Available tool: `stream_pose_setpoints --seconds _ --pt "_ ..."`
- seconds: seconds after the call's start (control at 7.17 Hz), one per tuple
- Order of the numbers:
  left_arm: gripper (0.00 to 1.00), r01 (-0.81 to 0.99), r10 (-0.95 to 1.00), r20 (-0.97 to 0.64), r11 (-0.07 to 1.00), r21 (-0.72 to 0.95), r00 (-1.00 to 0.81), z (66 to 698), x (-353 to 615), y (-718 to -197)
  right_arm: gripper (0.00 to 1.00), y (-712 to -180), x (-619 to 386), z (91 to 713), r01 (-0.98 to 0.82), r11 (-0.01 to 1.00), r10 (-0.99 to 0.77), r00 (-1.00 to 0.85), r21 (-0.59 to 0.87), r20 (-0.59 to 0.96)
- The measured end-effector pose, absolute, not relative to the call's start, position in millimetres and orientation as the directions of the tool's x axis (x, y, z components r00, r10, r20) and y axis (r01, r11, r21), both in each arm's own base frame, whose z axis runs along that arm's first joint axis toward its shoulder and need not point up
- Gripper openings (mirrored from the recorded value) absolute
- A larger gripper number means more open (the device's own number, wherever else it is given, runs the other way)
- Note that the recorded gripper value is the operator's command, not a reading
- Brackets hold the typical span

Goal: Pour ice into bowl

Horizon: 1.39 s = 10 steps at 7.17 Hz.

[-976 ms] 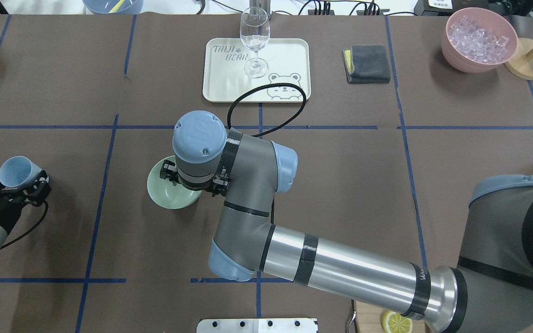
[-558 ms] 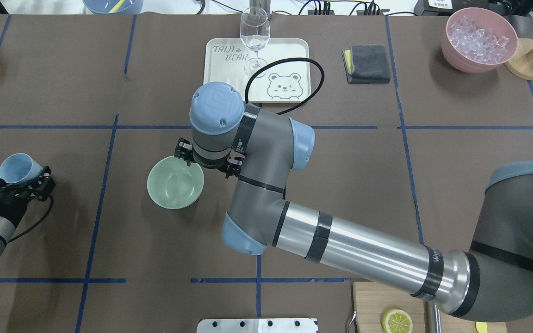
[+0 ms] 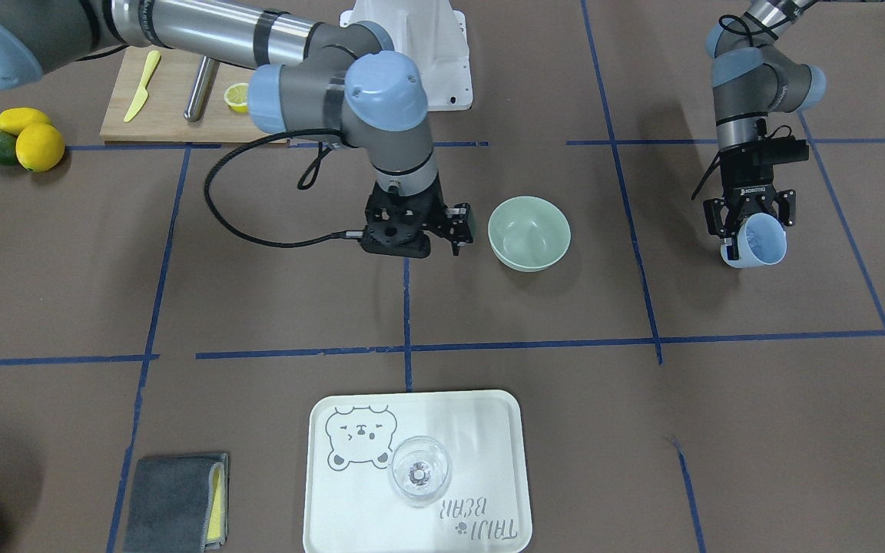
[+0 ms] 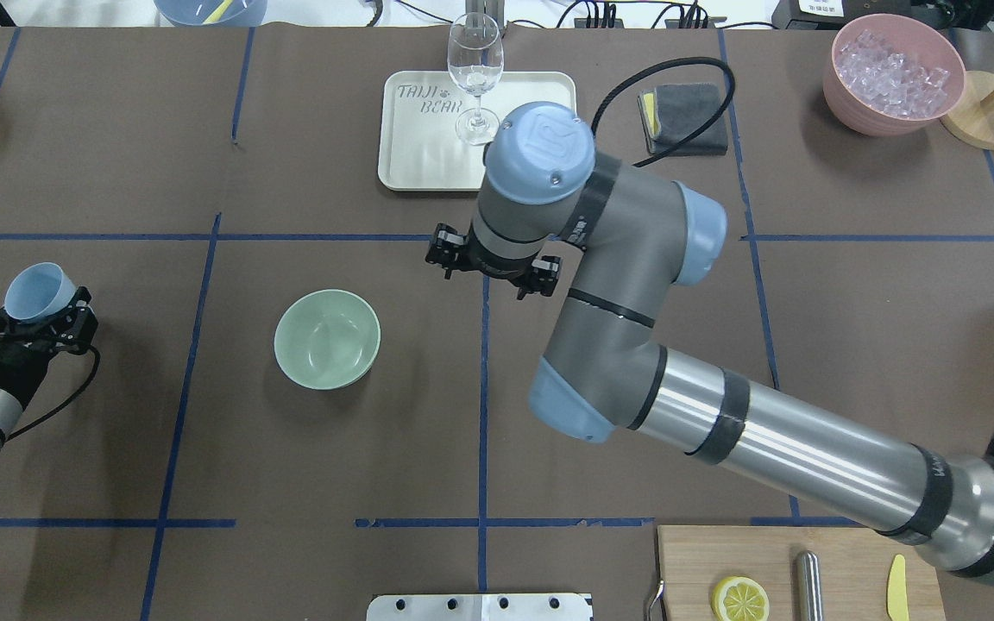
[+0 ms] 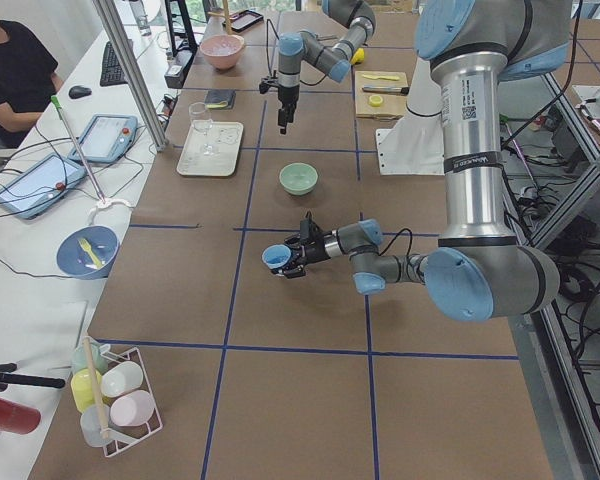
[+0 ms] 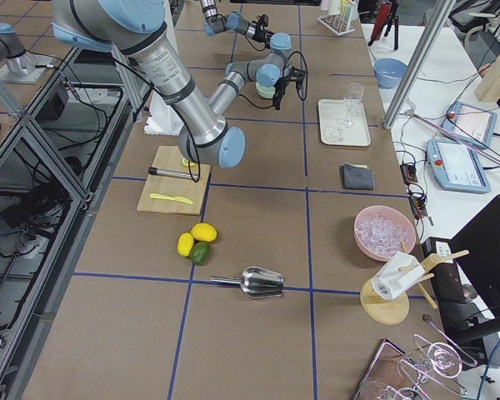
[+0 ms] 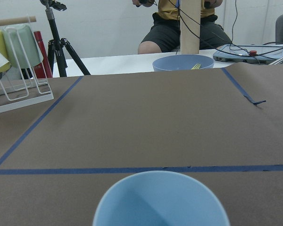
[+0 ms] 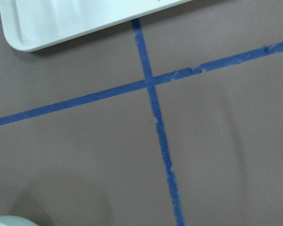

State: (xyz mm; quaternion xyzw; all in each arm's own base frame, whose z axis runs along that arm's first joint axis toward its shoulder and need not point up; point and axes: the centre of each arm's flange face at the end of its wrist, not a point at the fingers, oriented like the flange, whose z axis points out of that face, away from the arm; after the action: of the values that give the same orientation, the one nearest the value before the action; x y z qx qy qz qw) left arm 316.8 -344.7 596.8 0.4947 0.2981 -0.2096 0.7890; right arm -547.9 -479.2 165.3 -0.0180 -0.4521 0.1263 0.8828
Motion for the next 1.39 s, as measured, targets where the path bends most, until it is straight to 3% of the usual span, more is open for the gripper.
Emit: stream_pose_setpoints --seconds 0.98,1.39 --pt "0.0 0.567 0.185 -0.645 0.339 0.75 0.742 457.6 351.8 -363.6 1.0 -469.5 -444.5 222.4 -0.241 0.958 0.265 0.534 -0.156 0.803" --pt "0.0 0.596 0.162 -0.647 0.277 0.754 0.745 430.2 361.2 -364.5 1.0 -461.1 -427.3 237.9 -0.246 0.956 0.27 0.535 -0.158 0.801"
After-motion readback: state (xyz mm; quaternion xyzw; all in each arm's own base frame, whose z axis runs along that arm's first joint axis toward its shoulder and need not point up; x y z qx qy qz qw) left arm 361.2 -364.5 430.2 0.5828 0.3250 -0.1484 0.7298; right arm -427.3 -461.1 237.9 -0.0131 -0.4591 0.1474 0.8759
